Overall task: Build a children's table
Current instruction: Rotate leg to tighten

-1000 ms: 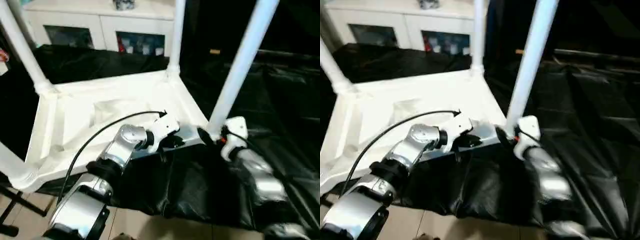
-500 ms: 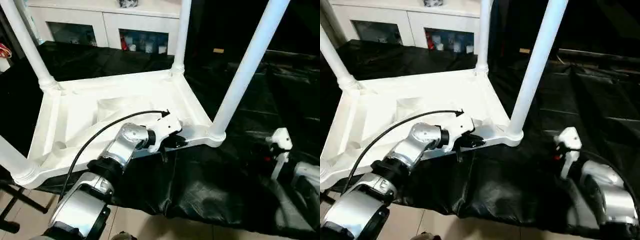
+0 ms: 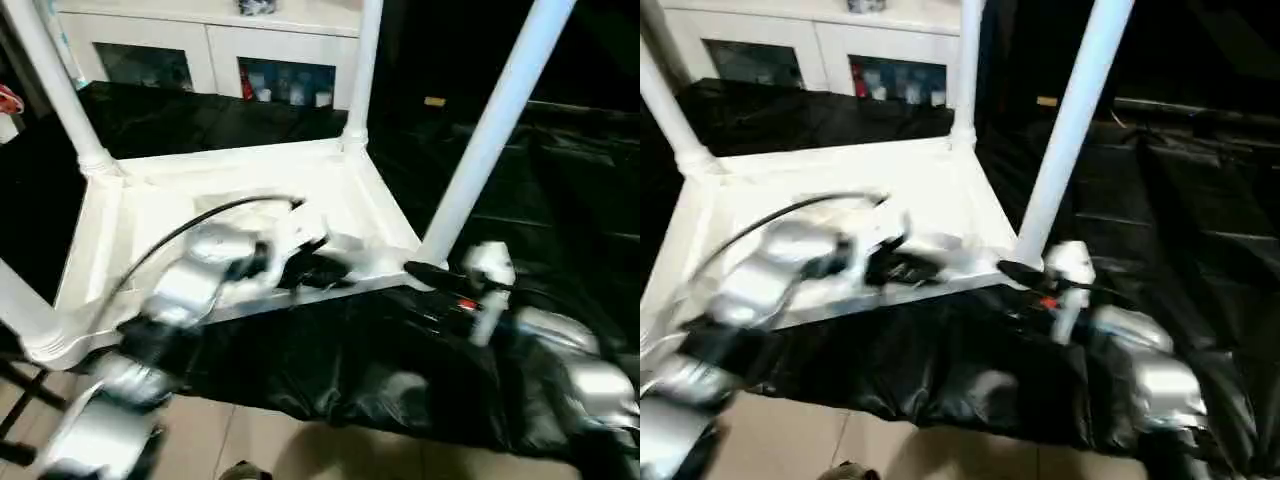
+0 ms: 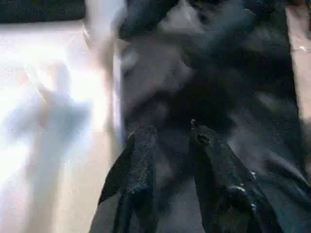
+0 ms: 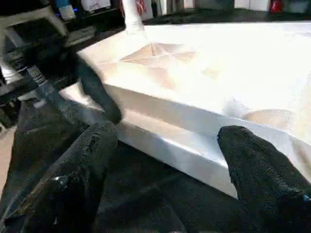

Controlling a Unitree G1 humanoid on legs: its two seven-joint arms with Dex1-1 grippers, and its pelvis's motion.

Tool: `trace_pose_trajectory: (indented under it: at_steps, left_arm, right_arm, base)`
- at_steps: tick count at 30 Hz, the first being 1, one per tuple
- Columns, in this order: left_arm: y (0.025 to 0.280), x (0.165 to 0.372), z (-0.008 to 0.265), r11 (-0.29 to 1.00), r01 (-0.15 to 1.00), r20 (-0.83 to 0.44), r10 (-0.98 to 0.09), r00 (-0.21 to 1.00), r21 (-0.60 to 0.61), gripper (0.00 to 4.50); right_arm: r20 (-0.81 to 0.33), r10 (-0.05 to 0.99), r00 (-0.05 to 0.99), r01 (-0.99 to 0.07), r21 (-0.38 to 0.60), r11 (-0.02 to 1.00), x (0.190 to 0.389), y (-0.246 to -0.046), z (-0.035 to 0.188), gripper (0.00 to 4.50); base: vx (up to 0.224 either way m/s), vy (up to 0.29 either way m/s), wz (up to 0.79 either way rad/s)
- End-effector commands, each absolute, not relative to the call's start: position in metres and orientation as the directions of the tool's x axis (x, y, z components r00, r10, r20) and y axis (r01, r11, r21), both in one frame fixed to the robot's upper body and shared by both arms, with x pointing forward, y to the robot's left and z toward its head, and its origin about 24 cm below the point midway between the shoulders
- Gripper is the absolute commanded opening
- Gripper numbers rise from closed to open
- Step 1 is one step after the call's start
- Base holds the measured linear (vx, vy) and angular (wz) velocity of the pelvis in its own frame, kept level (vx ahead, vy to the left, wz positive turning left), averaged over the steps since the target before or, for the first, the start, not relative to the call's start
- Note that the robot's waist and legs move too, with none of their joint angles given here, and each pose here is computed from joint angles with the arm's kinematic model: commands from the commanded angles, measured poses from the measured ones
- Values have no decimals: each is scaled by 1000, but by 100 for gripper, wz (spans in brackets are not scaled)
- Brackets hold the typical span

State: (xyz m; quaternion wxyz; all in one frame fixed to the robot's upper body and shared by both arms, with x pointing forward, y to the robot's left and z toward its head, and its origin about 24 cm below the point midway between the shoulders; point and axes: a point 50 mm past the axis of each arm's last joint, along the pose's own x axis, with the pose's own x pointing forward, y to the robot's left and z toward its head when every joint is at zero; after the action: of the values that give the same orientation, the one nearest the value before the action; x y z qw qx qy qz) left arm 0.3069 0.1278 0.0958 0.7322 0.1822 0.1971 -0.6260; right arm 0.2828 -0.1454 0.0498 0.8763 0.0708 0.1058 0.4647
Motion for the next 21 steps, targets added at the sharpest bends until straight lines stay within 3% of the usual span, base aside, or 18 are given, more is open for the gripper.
trace_pose_trajectory:
  at_steps: [1, 6, 7, 11, 12, 14, 15, 18, 21]
  left_arm:
    - [130, 297, 101, 128, 992, -533, -840, 106, -5, 160]
    - [139, 293, 93, 185, 982, -590, -790, 165, 26, 195]
    - [141, 292, 91, 214, 976, -613, -766, 192, 38, 197]
    - [140, 288, 91, 229, 973, -622, -757, 199, 33, 237]
    - [140, 288, 91, 230, 973, -622, -757, 200, 33, 237]
    - [140, 287, 88, 244, 969, -635, -741, 218, 47, 241]
    - [140, 287, 87, 250, 967, -638, -736, 225, 53, 273]
    - [144, 293, 83, 299, 947, -656, -693, 299, 116, 280]
    - [146, 293, 83, 309, 942, -659, -683, 316, 131, 313]
  right_arm:
    - [-139, 782, 608, -763, 172, 624, 297, -136, 49, 379]
    - [-102, 681, 725, -662, 167, 731, 319, -117, 50, 379]
    - [-82, 613, 786, -593, 180, 785, 330, -109, 52, 379]
    - [-71, 497, 865, -473, 215, 854, 346, -101, 54, 379]
    - [-72, 489, 869, -465, 216, 859, 347, -101, 54, 379]
    - [-78, 362, 929, -336, 232, 913, 357, -101, 55, 379]
    - [-85, 334, 939, -307, 236, 922, 359, -101, 54, 379]
    - [-129, 140, 982, -101, 275, 956, 370, -112, 53, 379]
    - [-136, 89, 987, -47, 286, 957, 372, -118, 53, 379]
  base:
    - [0, 0, 0]
    - [0, 0, 0]
    - [0, 0, 0]
    - [0, 0, 0]
    - [0, 0, 0]
    - [0, 0, 0]
    - [0, 0, 0]
    - [0, 0, 0]
    - [0, 0, 0]
